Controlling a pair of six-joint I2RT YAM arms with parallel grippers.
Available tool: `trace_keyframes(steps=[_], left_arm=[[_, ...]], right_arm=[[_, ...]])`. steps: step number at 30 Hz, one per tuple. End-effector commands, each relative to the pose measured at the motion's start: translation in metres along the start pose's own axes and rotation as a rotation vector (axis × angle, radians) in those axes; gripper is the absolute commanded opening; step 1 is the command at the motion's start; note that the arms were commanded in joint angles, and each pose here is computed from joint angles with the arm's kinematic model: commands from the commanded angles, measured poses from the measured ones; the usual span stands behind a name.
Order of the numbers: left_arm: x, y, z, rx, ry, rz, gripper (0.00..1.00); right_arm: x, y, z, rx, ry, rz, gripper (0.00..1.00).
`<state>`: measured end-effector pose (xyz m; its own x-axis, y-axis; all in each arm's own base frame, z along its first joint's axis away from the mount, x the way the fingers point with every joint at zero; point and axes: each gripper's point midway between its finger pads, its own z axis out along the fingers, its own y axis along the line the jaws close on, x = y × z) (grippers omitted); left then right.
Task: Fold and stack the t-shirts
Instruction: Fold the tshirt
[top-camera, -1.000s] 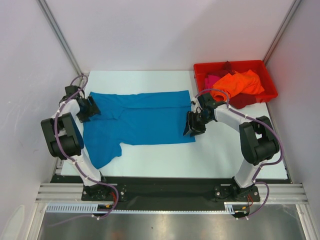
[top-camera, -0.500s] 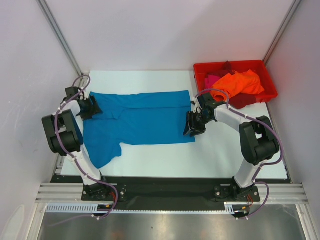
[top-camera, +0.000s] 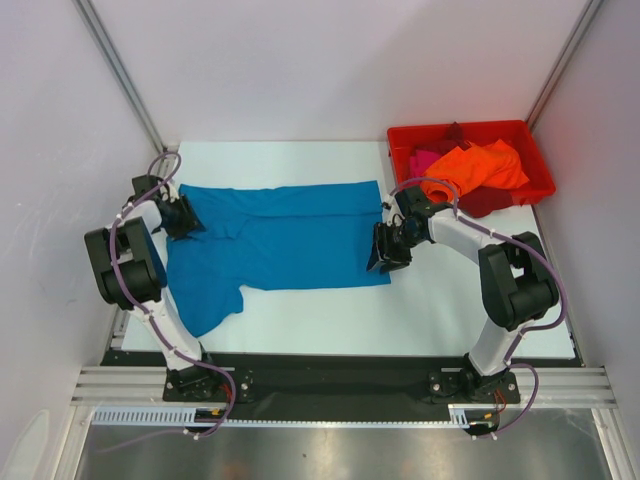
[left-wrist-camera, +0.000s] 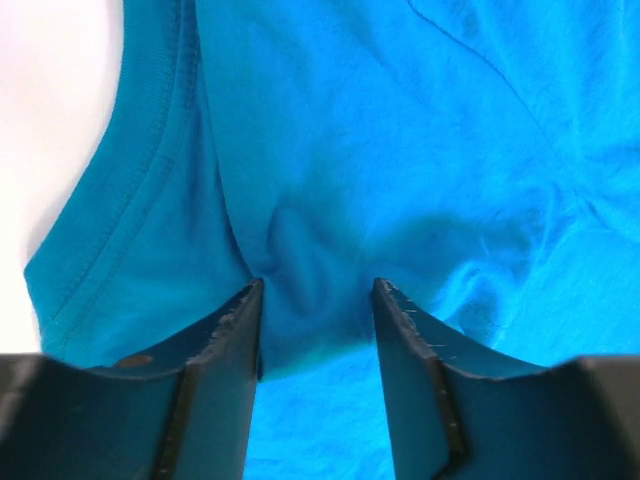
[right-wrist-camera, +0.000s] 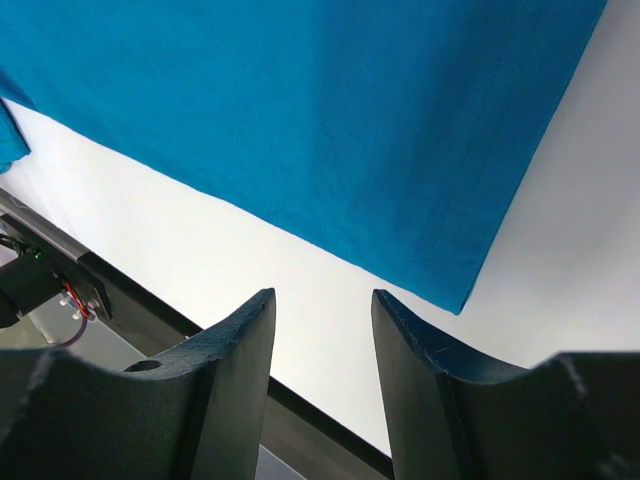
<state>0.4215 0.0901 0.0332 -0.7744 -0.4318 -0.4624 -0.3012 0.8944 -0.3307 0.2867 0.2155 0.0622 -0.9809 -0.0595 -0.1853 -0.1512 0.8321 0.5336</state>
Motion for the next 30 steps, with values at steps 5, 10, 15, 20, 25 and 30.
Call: trace_keyframes(steps=[5, 10, 15, 20, 25, 30], left_arm=[[-0.012, -0.009, -0.033, -0.013, -0.02, -0.055, 0.41], [-0.006, -0.009, -0.056, -0.067, 0.005, -0.116, 0.43], [-0.004, -0.01, -0.078, -0.05, -0.024, -0.207, 0.47], [-0.013, -0.016, -0.081, 0.008, -0.069, -0.218, 0.54], [-0.02, -0.009, -0.062, 0.017, -0.042, -0.235, 0.59], [-0.019, -0.009, -0.043, 0.05, 0.0, -0.258, 0.62]], right_arm=[[-0.008, 0.007, -0.009, -0.014, -0.038, -0.023, 0.49], [-0.008, 0.007, -0.008, -0.018, -0.037, -0.022, 0.49], [-0.007, 0.007, -0.009, -0.019, -0.035, -0.024, 0.48], [-0.007, 0.008, -0.008, -0.027, -0.035, -0.023, 0.49], [-0.007, 0.008, -0.009, -0.025, -0.033, -0.028, 0.49], [-0.006, 0.007, -0.01, -0.02, -0.031, -0.028, 0.49]])
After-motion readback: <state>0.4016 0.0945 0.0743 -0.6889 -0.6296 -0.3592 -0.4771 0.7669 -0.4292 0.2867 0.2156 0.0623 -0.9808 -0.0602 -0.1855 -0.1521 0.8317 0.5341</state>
